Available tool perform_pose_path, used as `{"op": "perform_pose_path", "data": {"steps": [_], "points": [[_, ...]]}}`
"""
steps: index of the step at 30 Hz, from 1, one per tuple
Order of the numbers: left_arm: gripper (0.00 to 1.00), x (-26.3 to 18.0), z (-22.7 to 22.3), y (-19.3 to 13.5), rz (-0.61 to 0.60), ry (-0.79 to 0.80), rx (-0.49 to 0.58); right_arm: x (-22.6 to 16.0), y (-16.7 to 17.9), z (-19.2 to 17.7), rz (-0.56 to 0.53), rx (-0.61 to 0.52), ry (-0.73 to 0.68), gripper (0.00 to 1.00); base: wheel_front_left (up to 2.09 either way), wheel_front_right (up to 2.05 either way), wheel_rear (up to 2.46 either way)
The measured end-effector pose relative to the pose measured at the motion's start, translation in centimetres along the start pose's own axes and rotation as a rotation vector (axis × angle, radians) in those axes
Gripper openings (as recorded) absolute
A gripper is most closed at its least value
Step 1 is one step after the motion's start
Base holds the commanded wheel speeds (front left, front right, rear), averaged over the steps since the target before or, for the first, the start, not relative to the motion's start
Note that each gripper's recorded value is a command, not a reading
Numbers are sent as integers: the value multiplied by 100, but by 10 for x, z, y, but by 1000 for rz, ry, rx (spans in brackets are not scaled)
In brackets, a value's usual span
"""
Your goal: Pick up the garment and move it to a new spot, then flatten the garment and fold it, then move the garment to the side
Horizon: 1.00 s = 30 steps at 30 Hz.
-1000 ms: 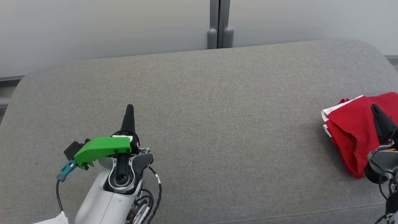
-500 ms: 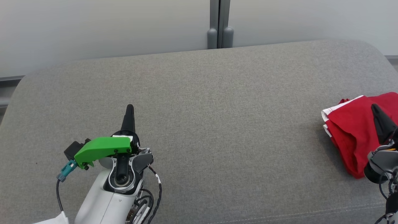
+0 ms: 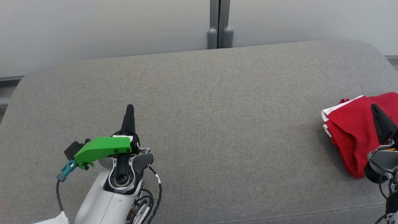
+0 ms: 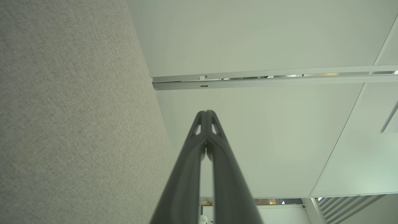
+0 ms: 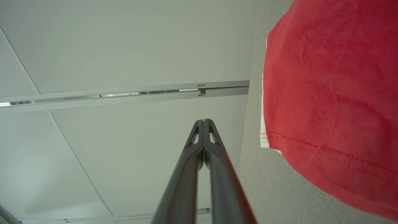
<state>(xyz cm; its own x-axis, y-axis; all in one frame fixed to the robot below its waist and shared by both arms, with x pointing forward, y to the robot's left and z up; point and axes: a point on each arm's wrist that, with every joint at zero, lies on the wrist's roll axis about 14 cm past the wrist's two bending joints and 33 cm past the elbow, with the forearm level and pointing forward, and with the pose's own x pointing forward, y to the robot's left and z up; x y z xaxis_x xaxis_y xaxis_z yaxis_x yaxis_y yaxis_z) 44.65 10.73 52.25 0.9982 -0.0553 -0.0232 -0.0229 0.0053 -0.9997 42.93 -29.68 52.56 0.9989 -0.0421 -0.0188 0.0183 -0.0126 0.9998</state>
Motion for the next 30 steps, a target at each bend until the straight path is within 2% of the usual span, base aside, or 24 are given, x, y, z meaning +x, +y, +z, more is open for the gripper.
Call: {"op": "perform_pose_path", "data": {"steps": [30], "points": [[0,0,0,0,0,0,0,0,1,0,1,0,-1,0,0,0,0]]}}
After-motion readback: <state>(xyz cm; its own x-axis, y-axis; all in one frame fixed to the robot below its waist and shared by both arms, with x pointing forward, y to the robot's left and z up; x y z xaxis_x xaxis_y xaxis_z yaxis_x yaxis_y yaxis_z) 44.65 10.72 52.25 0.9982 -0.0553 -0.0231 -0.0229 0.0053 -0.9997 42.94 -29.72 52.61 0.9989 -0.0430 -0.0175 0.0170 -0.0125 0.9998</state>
